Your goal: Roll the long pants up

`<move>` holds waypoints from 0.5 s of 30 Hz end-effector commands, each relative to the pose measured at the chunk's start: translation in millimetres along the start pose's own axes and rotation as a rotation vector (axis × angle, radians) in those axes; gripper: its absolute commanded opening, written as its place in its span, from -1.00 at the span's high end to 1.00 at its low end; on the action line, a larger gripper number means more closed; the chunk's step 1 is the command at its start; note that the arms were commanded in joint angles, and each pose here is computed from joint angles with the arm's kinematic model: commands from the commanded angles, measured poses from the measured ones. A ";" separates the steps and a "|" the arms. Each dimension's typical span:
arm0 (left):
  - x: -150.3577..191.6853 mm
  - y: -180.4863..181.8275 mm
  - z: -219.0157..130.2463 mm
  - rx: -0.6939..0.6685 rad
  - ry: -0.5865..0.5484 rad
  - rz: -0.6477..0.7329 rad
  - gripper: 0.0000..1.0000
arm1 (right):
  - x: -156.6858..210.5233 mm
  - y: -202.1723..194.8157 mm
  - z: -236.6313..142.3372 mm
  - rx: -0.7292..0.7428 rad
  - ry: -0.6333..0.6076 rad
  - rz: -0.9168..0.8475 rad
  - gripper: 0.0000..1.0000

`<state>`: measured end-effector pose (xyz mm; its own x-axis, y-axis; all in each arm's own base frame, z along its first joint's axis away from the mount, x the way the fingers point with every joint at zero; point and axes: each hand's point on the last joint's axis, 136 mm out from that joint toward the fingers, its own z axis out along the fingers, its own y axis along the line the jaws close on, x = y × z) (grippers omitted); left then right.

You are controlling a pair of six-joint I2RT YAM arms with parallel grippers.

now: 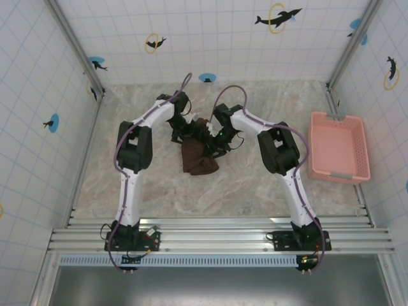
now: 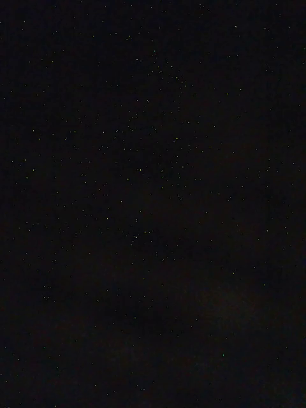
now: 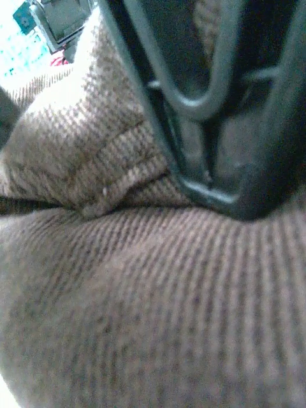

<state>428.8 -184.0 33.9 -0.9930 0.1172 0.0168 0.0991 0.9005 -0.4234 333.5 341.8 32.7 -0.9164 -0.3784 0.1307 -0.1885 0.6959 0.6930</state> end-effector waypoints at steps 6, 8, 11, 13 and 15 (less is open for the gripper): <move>19.1 -10.2 -5.7 0.032 0.041 -0.013 -0.95 | -21.1 -33.4 27.0 0.174 -0.078 -0.086 1.00; 5.6 -17.4 -25.8 0.055 -0.019 -0.005 -0.95 | -20.5 -29.0 15.2 0.166 -0.100 -0.098 1.00; -16.8 -30.3 -64.8 0.107 -0.119 -0.003 -0.95 | -20.7 -22.7 -10.1 0.163 -0.153 -0.116 1.00; -29.6 -43.0 -89.9 0.171 -0.178 -0.006 -0.95 | -22.5 -13.7 -35.3 0.173 -0.208 -0.136 1.00; -36.5 -56.3 -107.1 0.250 -0.206 -0.006 -0.95 | -25.5 -7.0 -56.4 0.174 -0.256 -0.145 1.00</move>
<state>453.7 -182.7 86.2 -0.9971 0.0485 -0.0588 0.0718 0.8568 -0.5105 344.7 333.7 43.7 -0.9300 -0.3675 -0.0033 -0.2800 0.7026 0.6542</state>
